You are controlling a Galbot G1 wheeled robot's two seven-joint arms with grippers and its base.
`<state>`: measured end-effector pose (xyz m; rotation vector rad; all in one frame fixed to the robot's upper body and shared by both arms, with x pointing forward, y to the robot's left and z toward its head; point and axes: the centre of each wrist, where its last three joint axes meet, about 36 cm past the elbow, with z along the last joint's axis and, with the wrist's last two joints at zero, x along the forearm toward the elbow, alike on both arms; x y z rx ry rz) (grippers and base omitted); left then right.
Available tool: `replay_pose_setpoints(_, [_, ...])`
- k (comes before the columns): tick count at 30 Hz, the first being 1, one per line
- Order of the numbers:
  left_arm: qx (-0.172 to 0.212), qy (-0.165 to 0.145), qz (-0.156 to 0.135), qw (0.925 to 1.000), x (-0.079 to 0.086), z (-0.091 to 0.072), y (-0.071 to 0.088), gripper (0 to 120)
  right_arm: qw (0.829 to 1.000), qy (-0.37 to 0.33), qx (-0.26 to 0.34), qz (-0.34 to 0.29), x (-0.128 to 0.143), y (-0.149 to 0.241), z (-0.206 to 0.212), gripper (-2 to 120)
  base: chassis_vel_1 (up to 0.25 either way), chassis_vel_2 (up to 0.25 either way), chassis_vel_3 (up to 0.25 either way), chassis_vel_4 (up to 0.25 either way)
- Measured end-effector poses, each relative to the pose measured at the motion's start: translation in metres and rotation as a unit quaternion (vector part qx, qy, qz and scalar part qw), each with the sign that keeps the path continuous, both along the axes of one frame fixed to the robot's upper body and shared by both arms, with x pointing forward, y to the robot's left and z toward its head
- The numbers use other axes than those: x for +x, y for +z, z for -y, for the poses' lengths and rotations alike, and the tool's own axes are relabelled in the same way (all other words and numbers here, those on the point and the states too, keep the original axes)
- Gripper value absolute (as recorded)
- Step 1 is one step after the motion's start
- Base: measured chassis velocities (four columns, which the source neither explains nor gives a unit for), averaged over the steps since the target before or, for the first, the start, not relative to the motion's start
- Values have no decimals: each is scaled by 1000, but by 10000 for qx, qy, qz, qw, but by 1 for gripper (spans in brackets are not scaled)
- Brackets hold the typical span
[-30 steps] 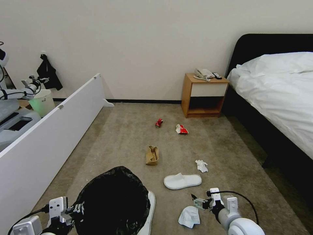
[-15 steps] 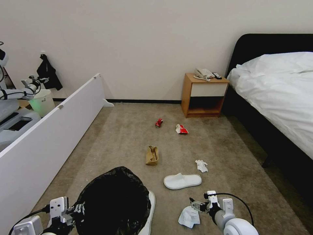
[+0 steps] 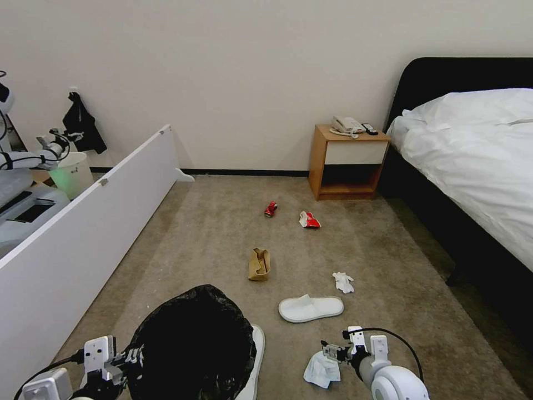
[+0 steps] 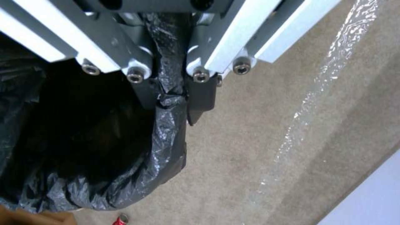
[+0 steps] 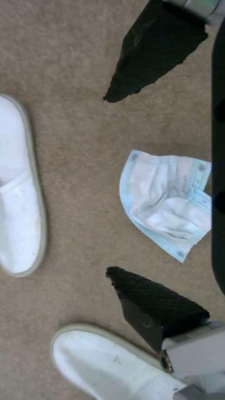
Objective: Pick up the trash bin, then pick up the garbage from the floor and place it into the trash bin.
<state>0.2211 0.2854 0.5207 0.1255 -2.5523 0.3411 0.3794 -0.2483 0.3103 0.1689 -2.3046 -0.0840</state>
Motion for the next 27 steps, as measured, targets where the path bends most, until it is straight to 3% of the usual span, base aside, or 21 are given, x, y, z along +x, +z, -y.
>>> replay_pose_setpoints(27, [-3,11,-4,10000,0,-1,0,4,9979,-30,-310,-564,20,-48,-18,100,0,0,0,0])
